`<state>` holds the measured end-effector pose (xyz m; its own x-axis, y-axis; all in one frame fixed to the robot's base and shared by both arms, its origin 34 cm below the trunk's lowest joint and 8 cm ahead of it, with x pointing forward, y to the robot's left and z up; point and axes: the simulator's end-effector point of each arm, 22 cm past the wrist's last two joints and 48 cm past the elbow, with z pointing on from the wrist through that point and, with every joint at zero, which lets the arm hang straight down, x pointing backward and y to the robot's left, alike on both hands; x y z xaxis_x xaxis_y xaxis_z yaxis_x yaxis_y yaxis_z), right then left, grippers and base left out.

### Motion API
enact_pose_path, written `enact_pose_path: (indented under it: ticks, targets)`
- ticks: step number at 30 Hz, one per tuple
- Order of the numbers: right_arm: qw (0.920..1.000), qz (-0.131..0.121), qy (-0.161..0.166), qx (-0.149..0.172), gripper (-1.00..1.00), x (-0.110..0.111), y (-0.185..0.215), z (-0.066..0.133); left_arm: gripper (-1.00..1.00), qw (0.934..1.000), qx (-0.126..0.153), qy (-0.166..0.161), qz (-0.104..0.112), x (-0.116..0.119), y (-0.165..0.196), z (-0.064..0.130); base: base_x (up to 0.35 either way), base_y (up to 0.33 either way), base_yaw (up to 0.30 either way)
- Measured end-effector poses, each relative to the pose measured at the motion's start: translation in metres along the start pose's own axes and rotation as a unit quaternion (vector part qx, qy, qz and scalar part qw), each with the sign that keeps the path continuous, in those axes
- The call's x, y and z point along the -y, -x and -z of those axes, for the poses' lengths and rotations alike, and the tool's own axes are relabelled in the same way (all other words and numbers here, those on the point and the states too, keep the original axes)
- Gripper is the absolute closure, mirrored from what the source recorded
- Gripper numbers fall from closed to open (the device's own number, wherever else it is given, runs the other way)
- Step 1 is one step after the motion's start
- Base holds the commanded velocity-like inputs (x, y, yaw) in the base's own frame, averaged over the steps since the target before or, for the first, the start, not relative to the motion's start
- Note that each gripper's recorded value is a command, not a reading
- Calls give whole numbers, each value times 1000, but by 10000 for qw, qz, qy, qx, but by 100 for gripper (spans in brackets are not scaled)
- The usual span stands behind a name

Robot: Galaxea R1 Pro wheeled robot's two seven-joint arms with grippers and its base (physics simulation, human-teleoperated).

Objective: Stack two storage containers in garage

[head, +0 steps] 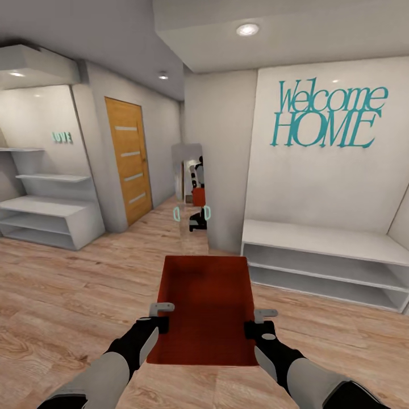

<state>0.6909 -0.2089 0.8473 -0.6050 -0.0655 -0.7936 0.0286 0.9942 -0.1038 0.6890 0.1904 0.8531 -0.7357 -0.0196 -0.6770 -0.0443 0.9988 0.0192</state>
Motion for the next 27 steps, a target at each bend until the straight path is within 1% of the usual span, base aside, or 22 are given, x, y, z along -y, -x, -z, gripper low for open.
enact_pose_path:
  ticks: [27]
  targets:
    - [10000,-4,0,-3,100,0,0,0,100,10000,-3,0,2,0,0,0,322,0,271]
